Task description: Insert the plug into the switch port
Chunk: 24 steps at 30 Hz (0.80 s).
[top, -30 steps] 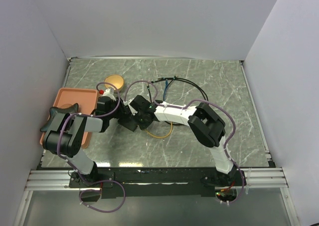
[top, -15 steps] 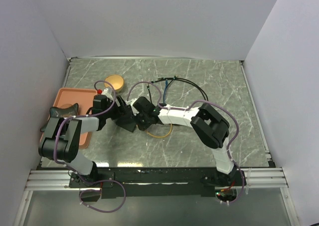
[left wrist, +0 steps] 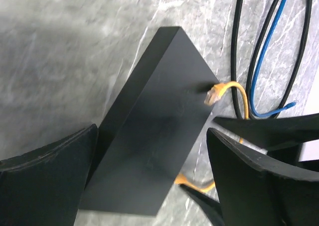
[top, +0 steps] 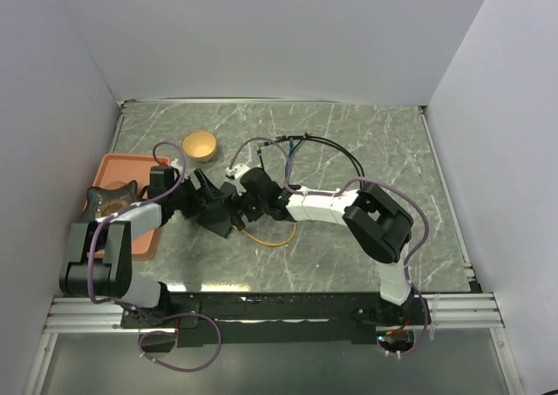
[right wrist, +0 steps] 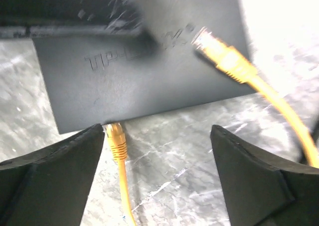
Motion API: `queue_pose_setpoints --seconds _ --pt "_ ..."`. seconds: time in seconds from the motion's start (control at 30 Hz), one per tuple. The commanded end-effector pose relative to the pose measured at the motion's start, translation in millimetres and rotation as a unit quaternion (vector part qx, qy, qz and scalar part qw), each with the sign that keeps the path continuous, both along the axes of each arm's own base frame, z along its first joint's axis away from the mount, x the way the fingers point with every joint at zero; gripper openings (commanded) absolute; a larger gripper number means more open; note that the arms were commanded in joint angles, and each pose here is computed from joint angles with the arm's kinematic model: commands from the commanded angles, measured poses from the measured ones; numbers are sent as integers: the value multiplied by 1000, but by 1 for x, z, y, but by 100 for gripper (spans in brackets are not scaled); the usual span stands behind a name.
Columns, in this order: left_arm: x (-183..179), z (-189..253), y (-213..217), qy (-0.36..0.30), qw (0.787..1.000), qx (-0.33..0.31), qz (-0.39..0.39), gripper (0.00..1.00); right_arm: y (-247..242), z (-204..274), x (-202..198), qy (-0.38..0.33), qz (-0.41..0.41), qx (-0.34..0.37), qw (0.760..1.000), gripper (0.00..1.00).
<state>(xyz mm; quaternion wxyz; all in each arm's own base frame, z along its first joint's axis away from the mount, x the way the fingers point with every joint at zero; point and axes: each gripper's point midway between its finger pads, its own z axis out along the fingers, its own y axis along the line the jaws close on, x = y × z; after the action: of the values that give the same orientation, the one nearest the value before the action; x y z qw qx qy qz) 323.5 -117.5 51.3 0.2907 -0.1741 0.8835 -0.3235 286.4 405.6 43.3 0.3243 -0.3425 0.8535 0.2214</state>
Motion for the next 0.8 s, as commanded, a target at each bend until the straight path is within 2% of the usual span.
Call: queue_pose_setpoints --seconds 0.0,0.23,0.43,0.63,0.77 --pt "7 31 9 -22 1000 6 15 96 4 75 25 -76 -29 69 994 99" --pt "9 78 15 -96 995 6 35 96 -12 117 32 -109 -61 77 989 99" --pt "-3 103 19 -135 989 -6 61 96 -45 139 62 -119 -145 60 980 99" --pt "-18 99 16 -131 989 -29 71 96 -90 134 97 -123 -233 25 964 99" --pt "-20 94 19 -122 990 -14 73 96 -109 130 123 -101 -270 19 958 99"
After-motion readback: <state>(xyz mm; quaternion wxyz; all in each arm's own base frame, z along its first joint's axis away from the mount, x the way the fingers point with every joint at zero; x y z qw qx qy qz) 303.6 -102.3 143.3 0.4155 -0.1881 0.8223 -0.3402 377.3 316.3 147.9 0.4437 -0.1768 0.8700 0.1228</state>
